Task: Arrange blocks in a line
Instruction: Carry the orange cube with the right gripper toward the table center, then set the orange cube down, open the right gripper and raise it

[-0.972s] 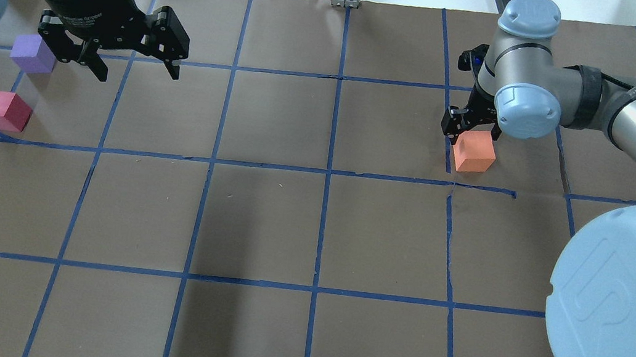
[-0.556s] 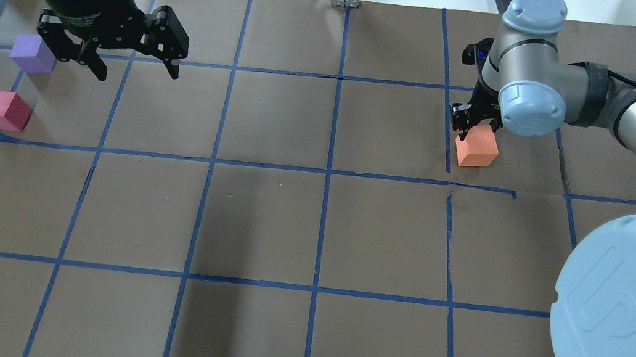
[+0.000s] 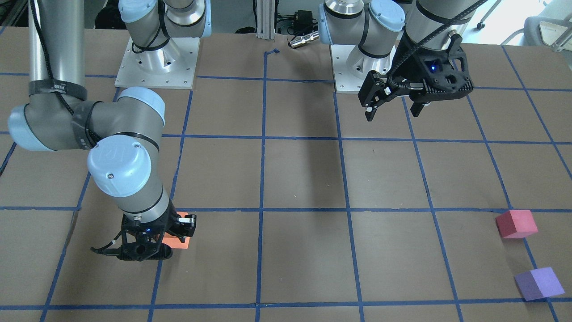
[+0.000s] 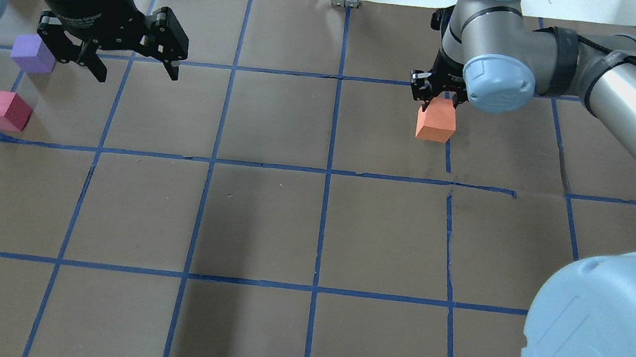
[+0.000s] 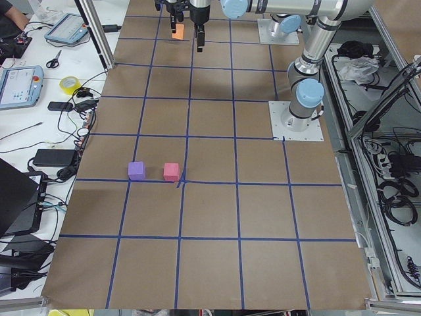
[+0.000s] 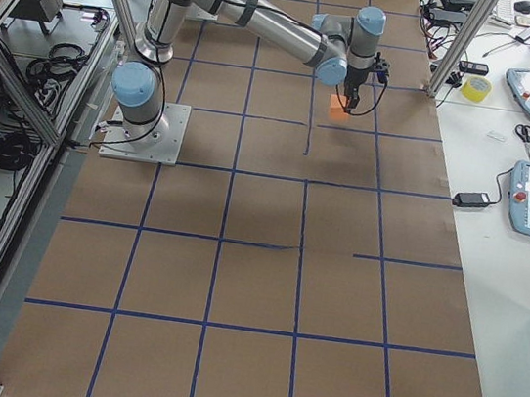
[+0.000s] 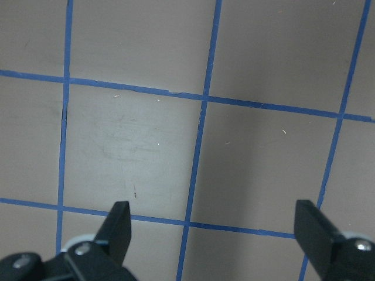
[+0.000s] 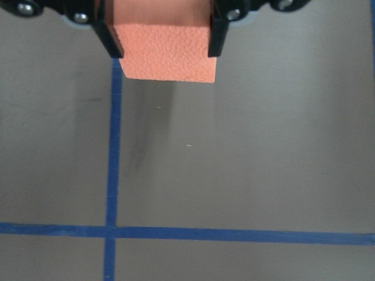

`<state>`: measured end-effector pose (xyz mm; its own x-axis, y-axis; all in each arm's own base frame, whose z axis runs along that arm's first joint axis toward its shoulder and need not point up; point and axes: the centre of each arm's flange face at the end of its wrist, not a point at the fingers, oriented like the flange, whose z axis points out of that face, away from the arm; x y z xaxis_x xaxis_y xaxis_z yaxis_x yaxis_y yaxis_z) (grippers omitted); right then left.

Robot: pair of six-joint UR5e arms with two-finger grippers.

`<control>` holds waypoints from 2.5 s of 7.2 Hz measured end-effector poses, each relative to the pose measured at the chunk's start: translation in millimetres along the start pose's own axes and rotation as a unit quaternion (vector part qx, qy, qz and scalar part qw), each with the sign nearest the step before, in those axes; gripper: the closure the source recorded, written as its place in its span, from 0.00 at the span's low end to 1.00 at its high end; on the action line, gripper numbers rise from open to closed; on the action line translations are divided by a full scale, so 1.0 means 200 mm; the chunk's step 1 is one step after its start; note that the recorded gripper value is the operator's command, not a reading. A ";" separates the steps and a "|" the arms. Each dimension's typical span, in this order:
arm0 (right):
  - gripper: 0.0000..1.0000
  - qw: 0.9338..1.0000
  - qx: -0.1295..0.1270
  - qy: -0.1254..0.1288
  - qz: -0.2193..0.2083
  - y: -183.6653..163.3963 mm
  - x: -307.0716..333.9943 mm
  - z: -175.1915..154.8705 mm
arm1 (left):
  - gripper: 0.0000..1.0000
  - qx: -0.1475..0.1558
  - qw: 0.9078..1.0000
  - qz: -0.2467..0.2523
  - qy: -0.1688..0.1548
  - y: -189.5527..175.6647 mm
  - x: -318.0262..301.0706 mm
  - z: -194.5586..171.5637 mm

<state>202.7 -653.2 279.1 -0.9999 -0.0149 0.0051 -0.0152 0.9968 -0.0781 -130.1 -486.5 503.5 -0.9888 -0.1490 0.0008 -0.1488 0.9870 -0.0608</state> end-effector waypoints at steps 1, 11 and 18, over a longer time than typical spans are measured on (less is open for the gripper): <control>0.81 1.000 0.003 -0.011 0.021 -0.02 -0.21 0.01 | 0.00 -0.001 1.000 0.000 0.000 0.00 0.00 0.00; 0.14 0.999 -0.030 0.015 0.025 0.17 -1.02 0.29 | 0.00 -0.036 0.999 0.002 -0.001 0.02 -0.02 0.03; 0.00 1.000 -0.002 -0.023 -0.016 0.01 -0.74 -0.05 | 0.00 -0.049 0.999 0.003 -0.004 0.01 -0.03 0.07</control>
<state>351.7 -648.5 287.7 -0.9980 -0.0502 -0.0390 -0.0472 0.9961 -0.0750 -125.1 -484.5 488.7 -0.9896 -0.1436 -0.0073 -0.1438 0.9889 0.0372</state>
